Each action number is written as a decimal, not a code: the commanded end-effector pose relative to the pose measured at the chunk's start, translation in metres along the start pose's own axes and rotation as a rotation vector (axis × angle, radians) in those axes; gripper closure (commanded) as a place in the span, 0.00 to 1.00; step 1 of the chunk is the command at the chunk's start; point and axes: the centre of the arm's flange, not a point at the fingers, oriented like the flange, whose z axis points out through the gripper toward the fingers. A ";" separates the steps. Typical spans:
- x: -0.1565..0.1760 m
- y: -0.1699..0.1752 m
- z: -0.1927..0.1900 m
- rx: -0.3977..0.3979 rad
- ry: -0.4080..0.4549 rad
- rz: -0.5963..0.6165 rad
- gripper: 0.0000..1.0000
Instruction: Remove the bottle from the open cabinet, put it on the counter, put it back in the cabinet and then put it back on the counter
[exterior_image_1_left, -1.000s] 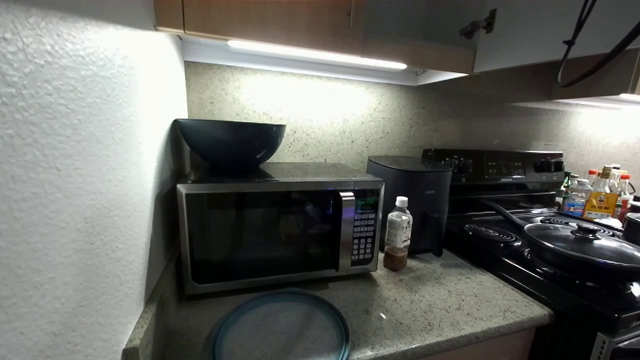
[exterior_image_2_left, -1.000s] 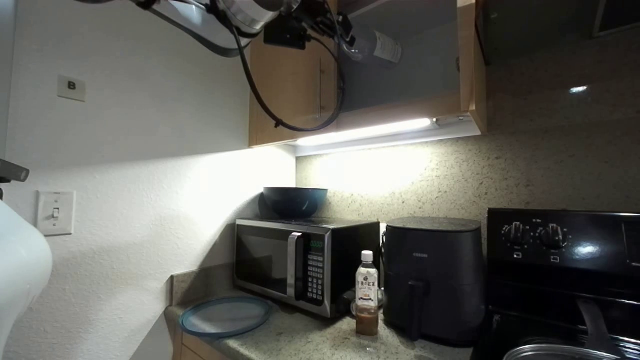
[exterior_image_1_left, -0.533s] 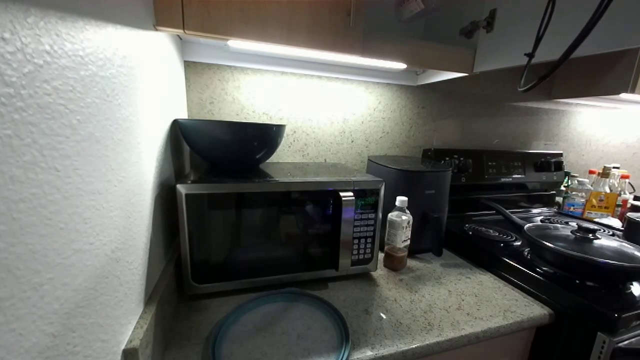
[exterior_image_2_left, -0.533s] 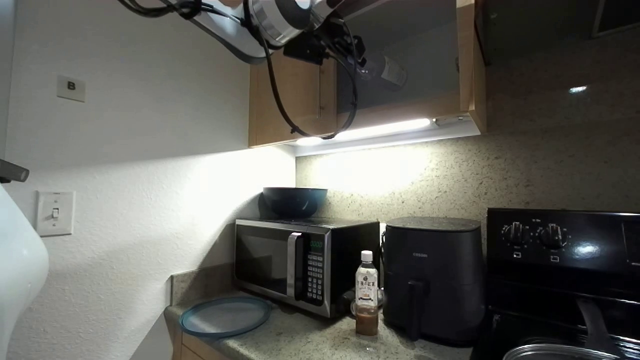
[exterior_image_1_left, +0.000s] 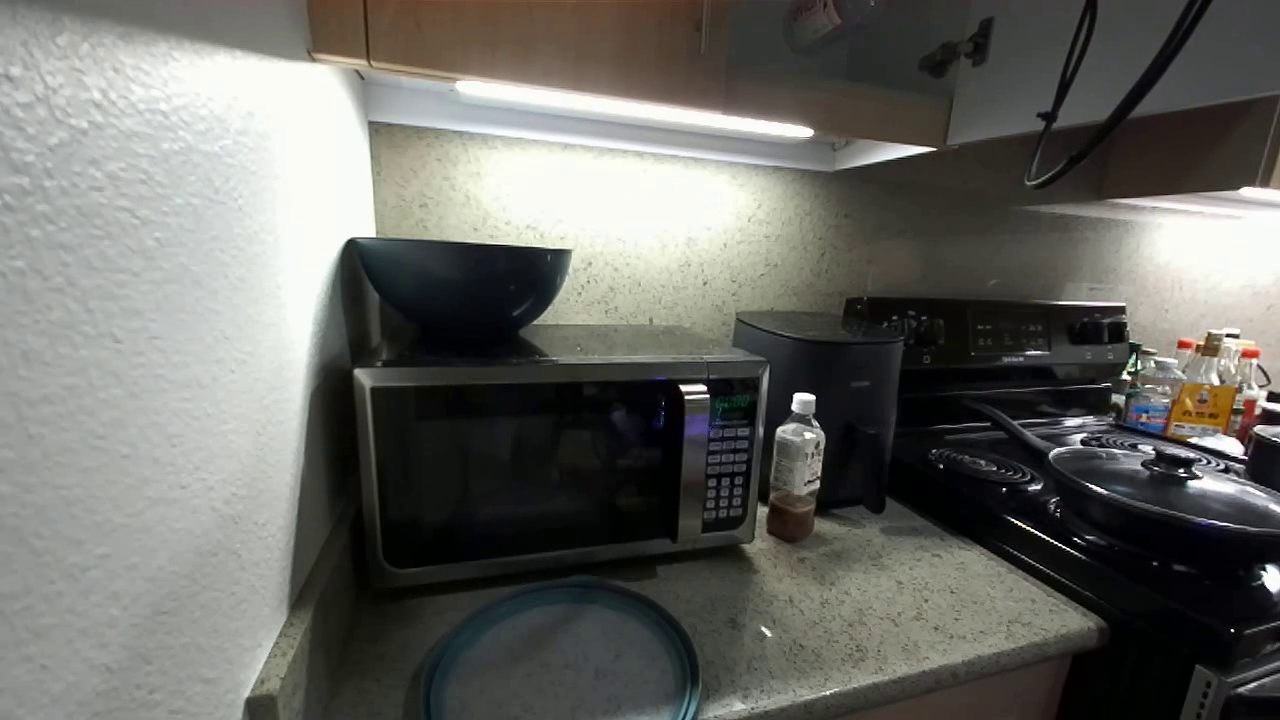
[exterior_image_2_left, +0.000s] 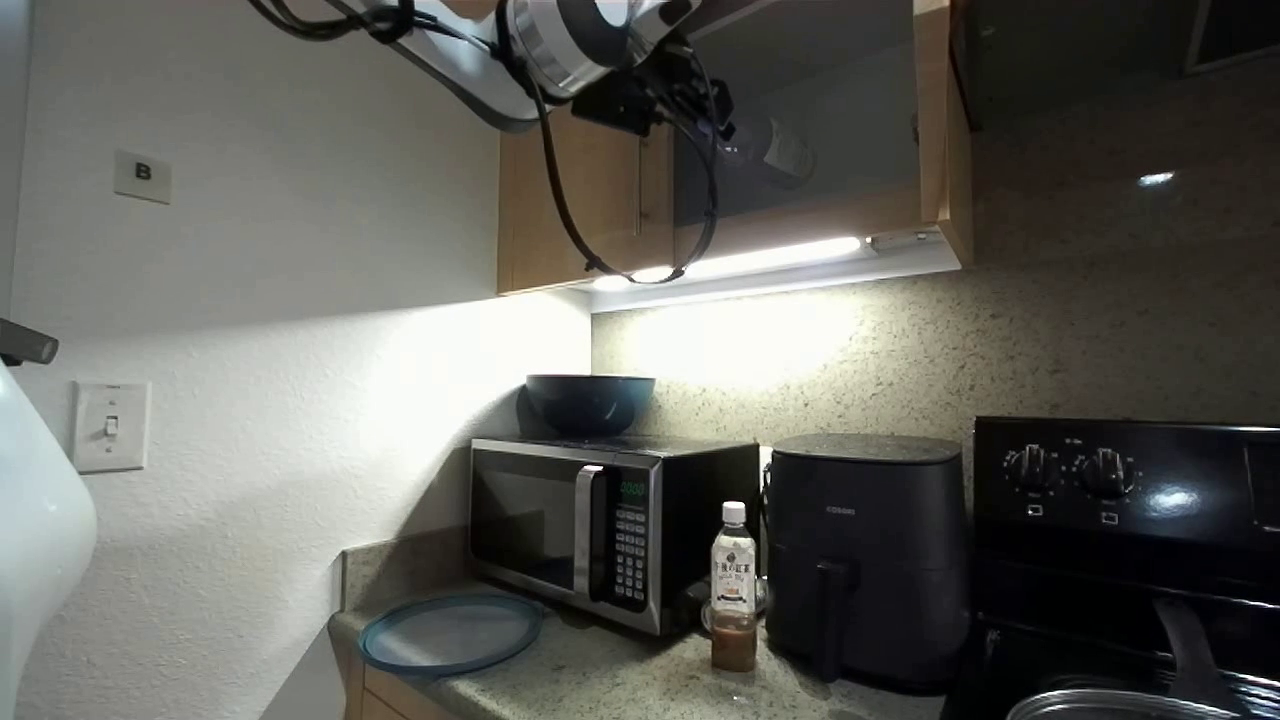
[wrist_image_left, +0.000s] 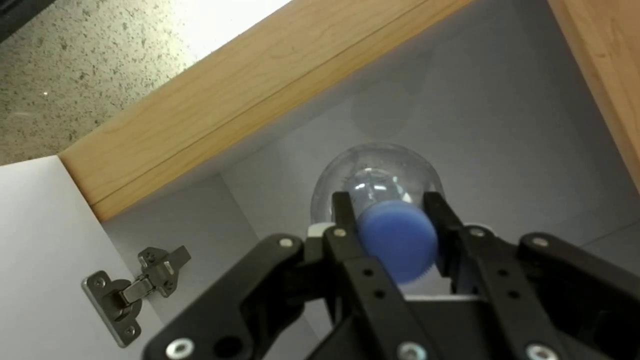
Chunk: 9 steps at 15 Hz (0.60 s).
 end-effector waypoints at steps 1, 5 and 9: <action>0.010 0.000 0.028 -0.001 -0.024 0.032 0.87; 0.022 0.006 0.069 -0.009 -0.040 0.043 0.87; 0.034 0.002 0.103 0.004 -0.048 0.049 0.87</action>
